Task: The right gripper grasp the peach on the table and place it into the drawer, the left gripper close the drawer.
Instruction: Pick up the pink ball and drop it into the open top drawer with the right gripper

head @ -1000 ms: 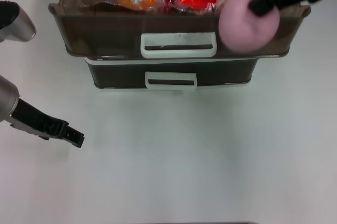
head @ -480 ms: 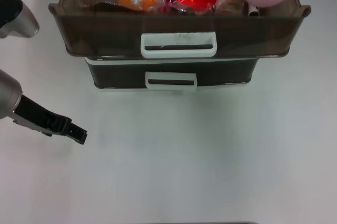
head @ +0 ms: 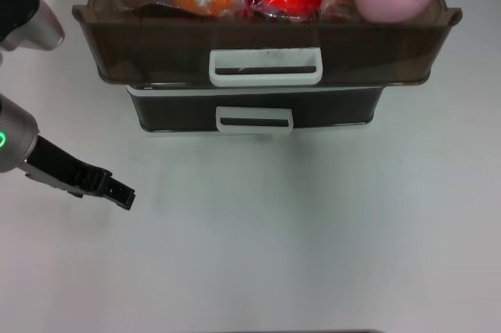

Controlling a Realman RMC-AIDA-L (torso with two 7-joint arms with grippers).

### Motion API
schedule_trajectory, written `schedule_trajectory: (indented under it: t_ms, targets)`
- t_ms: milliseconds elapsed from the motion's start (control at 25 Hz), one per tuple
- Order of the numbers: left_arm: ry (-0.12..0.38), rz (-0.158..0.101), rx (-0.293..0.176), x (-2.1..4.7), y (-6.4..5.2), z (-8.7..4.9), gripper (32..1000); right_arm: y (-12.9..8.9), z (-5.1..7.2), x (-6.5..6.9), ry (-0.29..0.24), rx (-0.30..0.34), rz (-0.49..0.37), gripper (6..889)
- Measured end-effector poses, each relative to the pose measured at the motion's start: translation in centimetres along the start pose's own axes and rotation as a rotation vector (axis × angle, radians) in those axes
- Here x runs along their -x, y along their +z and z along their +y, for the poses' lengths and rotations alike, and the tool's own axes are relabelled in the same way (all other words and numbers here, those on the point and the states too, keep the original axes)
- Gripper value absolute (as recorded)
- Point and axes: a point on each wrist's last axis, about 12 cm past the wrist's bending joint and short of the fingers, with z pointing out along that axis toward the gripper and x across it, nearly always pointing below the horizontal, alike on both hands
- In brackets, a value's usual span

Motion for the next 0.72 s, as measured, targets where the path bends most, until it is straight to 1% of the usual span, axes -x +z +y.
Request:
schedule_trajectory:
  t_ms: [120, 280, 520, 720]
  targets:
    - [0.001, 0.000, -0.001, 0.02, 0.0, 0.0, 846, 1.0, 0.0, 0.4, -0.016, -0.007, 0.027, 39]
    - [0.000, 0.004, -0.003, 0.02, 0.2, 0.0, 846, 1.7, 0.0, 0.6, -0.024, -0.028, 0.052, 40]
    - [0.000, 0.004, -0.004, 0.04, 0.2, 0.0, 846, 1.8, -0.1, 0.6, -0.028, -0.052, 0.069, 40]
    - [0.001, 0.004, -0.004, 0.05, 0.2, -0.1, 846, 1.3, -0.1, 0.8, -0.031, -0.064, 0.044, 41]
